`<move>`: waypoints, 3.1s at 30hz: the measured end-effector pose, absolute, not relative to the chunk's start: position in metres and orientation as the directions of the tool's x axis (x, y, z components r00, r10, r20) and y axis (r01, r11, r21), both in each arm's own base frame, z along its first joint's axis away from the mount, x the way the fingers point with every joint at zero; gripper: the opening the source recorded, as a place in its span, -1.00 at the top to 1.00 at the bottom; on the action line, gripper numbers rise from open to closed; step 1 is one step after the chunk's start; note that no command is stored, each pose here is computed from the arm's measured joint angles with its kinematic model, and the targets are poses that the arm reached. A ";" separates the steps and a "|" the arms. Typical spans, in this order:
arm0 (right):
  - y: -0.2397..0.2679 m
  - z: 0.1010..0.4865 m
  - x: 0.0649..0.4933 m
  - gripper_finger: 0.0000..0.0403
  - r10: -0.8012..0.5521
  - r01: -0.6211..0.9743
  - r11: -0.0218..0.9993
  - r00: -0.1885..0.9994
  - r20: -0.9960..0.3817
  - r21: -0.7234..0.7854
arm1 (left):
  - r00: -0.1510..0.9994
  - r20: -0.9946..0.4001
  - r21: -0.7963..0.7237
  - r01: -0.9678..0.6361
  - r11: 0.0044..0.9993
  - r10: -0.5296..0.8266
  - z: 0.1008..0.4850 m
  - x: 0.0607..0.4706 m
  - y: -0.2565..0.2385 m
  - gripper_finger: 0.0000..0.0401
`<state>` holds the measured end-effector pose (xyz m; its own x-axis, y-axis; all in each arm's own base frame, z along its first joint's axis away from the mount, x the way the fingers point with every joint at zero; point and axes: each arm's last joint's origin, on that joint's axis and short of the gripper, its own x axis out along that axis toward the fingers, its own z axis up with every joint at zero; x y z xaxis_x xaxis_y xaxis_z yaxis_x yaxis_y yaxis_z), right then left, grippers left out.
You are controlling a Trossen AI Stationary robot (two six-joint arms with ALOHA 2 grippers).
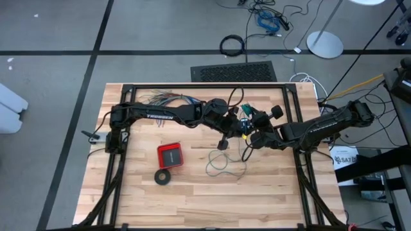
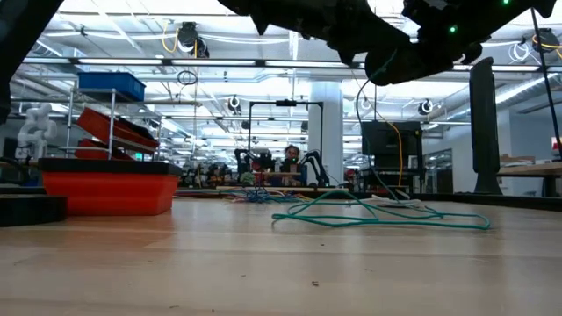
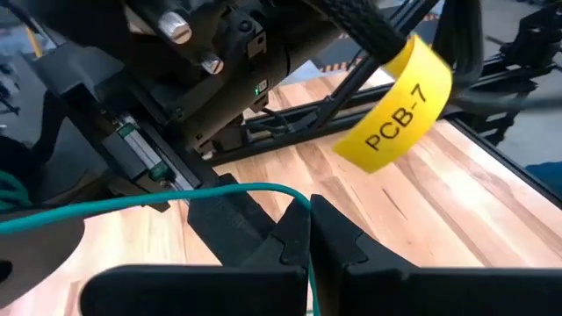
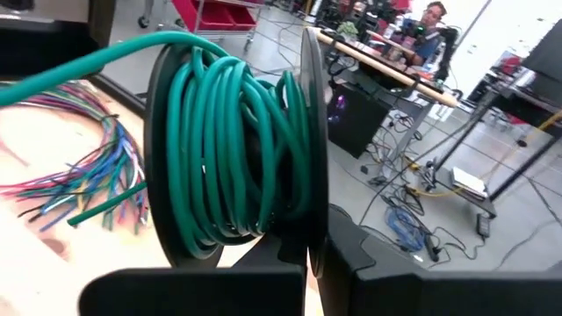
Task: Coil cords
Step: Coil the green wire onto the spool
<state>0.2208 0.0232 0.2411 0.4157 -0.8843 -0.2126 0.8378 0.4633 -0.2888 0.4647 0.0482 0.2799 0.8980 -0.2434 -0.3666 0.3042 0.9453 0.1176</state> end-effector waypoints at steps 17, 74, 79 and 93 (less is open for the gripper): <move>0.025 0.246 0.227 1.00 -0.822 0.793 0.563 0.507 -0.260 -0.234 | 0.907 -0.404 0.233 0.227 0.946 -0.119 0.287 0.461 0.034 1.00; 0.034 0.272 0.225 1.00 -0.664 0.667 0.740 0.706 -0.245 -0.084 | 0.855 -0.451 0.560 0.048 0.827 0.256 0.319 0.433 -0.003 1.00; 0.034 0.274 0.226 1.00 -0.664 0.666 0.741 0.710 -0.233 -0.085 | 0.864 -0.437 0.563 0.047 0.825 0.249 0.319 0.434 -0.010 1.00; 0.033 0.264 0.247 1.00 -0.645 0.643 0.761 0.731 -0.225 -0.093 | 0.890 -0.395 0.563 0.037 0.826 0.229 0.322 0.436 -0.019 1.00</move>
<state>0.2466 0.0331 0.2639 0.7306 -0.6447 -0.2248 0.6426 0.7606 -0.0927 0.4364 -0.0185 0.3221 0.8897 0.2294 -0.3948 0.0370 0.8256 0.5631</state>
